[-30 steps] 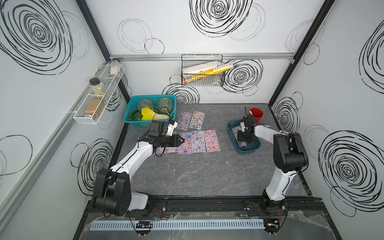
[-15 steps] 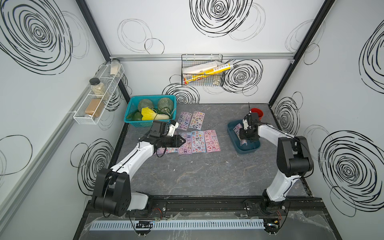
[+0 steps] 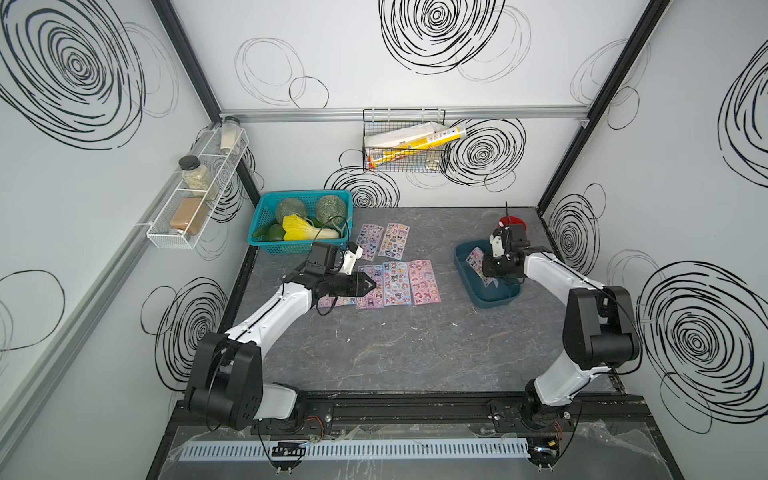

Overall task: Take the stickers out of the storage box
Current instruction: Pick up the sticker from the storage box, then place the sticker at the center of the board.

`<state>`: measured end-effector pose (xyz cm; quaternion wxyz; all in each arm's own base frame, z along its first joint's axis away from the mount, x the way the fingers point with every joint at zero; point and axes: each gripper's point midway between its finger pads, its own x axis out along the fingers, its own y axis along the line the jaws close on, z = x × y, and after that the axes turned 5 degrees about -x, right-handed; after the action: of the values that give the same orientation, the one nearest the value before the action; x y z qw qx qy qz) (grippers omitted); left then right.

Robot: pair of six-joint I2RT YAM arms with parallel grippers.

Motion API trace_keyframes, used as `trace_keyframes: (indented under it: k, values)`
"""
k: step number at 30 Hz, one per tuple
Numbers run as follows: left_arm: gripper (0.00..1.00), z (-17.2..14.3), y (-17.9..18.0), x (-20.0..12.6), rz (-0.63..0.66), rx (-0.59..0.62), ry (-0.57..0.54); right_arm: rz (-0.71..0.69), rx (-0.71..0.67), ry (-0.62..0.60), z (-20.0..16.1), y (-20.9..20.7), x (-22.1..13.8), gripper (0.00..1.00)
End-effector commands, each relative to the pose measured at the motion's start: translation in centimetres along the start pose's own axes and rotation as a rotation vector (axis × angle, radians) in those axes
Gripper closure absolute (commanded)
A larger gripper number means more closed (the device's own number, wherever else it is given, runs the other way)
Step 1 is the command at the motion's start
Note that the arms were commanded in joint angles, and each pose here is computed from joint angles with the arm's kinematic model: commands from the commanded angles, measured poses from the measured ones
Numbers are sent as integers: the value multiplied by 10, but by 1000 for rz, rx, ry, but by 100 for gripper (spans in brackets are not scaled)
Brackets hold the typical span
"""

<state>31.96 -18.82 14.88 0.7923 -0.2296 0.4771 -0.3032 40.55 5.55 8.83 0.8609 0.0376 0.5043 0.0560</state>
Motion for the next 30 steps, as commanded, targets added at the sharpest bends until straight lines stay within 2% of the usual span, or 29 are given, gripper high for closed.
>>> trace_keyframes:
  k: [1, 5, 12, 20, 25, 30]
  values:
    - [64, 16, -29, 7, -84, 14, -31, 5, 10, -2, -5, 0, -10, 70]
    - [64, 28, -59, 13, -166, -2, -45, 16, 12, -17, -4, 2, -19, 70]
    - [64, 57, -105, 19, -260, -23, -98, 113, -1, -88, 1, 21, -53, 71]
    - [63, 74, -144, 30, -366, -58, -119, 382, 12, -184, 4, 67, -99, 70]
    - [63, 81, -168, 36, -427, -77, -140, 581, 81, -259, 8, 95, -128, 69]
    - [62, 86, -180, 40, -468, -133, -180, 678, 169, -322, 14, 105, -149, 70]
